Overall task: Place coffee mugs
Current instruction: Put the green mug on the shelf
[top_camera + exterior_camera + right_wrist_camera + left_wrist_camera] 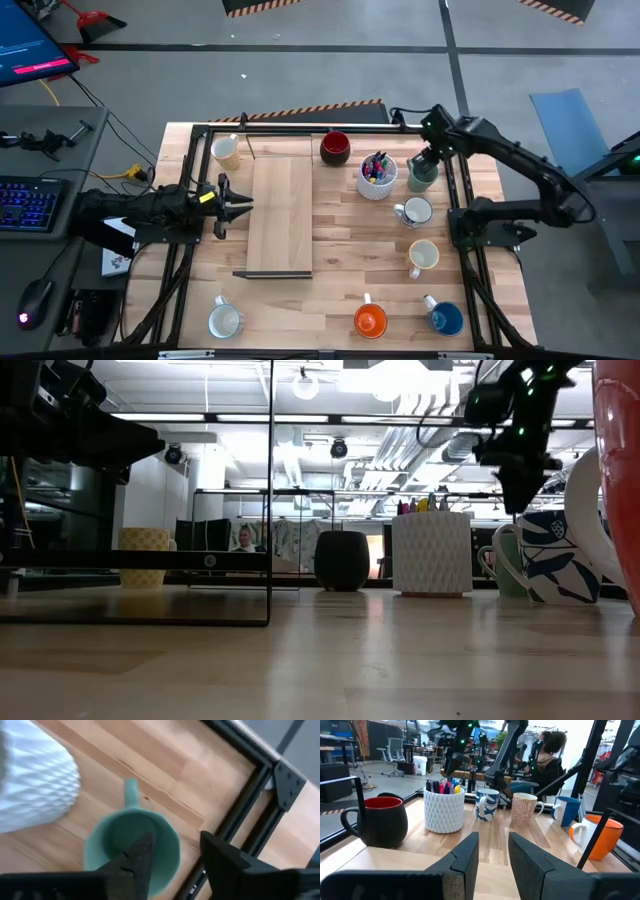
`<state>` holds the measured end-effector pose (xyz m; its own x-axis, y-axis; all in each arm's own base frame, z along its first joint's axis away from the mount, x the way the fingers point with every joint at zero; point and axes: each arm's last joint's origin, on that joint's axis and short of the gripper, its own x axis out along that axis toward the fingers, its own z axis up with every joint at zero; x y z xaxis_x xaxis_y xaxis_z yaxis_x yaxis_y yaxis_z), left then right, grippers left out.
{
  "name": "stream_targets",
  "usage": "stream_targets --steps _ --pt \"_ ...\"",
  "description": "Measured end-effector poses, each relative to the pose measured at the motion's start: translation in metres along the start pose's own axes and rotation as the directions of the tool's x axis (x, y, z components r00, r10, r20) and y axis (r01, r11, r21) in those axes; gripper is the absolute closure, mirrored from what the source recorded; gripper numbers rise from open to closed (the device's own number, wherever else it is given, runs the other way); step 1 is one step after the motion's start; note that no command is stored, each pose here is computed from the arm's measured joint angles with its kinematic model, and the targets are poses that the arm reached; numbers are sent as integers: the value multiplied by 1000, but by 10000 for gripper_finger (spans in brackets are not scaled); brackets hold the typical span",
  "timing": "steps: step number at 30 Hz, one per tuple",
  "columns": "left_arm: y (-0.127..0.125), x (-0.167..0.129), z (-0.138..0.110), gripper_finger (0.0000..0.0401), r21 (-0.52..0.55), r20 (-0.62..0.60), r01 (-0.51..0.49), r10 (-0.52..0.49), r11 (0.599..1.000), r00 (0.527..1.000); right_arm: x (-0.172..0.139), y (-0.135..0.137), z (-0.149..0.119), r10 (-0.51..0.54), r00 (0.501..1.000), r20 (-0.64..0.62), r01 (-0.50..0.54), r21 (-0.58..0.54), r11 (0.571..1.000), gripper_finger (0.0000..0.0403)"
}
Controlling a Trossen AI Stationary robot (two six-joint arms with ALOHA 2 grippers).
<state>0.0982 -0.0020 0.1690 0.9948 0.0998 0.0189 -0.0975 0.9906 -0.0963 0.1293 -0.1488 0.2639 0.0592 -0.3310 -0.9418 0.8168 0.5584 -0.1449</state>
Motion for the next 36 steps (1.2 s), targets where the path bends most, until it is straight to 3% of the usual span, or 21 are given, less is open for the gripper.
stream_targets --steps 5,17,25,36 --pt "0 0 0 304 0 1 0 0 1000 1000 17 0 8 -10 997 -71 9 -15 1000 229" --pt "0 0 0 304 0 2 0 0 1000 1000 31 4 12 16 990 -140 -21 -38 999 231" --pt "0 0 0 304 0 2 1 -1 1000 1000 43 5 15 -47 982 -185 41 -38 998 231" --pt "0 0 0 304 -1 2 1 -1 1000 1000 71 11 25 -39 968 -248 28 -49 998 231"
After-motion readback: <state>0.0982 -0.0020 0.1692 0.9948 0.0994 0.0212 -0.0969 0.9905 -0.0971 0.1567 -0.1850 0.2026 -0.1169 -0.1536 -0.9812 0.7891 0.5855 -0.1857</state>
